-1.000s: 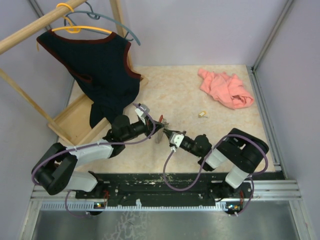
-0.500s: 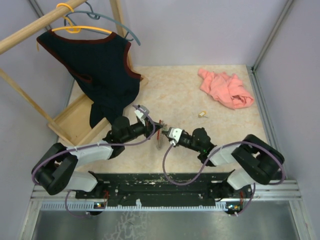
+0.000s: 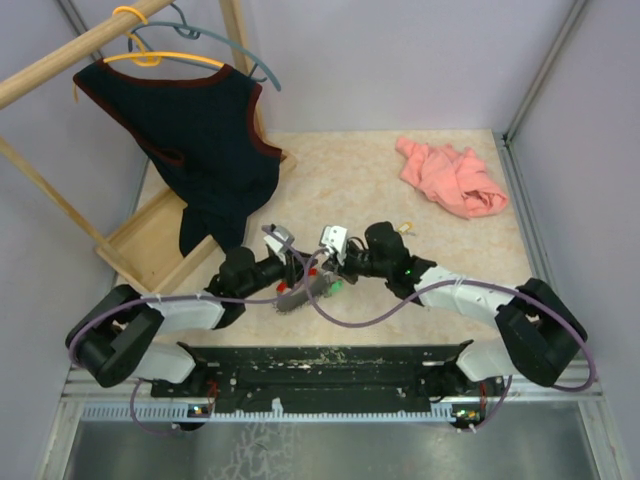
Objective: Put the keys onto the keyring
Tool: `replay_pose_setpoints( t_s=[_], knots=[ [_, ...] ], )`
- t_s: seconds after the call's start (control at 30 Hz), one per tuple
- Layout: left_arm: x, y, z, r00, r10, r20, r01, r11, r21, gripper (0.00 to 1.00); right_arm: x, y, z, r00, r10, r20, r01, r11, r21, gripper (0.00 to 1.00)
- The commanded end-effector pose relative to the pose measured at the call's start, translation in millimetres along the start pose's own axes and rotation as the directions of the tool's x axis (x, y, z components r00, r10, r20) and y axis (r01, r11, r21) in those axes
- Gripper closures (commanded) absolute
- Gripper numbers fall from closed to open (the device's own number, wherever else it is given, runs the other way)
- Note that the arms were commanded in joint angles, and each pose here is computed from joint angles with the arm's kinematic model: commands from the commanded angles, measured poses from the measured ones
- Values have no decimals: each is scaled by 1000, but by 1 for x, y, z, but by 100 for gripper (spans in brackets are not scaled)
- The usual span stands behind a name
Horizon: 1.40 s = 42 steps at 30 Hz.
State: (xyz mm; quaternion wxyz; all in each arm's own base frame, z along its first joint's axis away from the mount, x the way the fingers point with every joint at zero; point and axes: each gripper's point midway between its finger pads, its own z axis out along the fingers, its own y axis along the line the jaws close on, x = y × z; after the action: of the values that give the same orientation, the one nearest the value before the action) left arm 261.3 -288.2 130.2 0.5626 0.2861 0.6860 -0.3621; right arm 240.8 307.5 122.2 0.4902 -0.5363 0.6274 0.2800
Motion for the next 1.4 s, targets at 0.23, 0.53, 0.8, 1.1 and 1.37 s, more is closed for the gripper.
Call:
replay_pose_setpoints(
  t_s=[0.23, 0.53, 0.8, 1.1, 1.37],
  knots=[
    [-2, 0, -17, 988, 134, 74, -135, 991, 7, 70, 2, -19, 5, 977, 180, -117, -175, 983, 49, 100],
    [39, -28, -23, 985, 19, -171, 2, 993, 120, 62, 26, -16, -13, 898, 396, -189, -362, 912, 194, 77],
    [60, -42, -36, 930, -139, -339, 180, 979, 93, 62, 43, 23, -19, 790, 589, -171, -562, 806, 185, 70],
    [76, -35, -40, 895, -220, -387, 239, 971, 2, 65, 48, 37, 5, 786, 600, -146, -568, 796, 211, 68],
    [86, -28, -31, 872, -265, -412, 268, 962, -51, 66, 53, 53, 18, 861, 475, -183, -432, 872, 230, 68]
  ],
)
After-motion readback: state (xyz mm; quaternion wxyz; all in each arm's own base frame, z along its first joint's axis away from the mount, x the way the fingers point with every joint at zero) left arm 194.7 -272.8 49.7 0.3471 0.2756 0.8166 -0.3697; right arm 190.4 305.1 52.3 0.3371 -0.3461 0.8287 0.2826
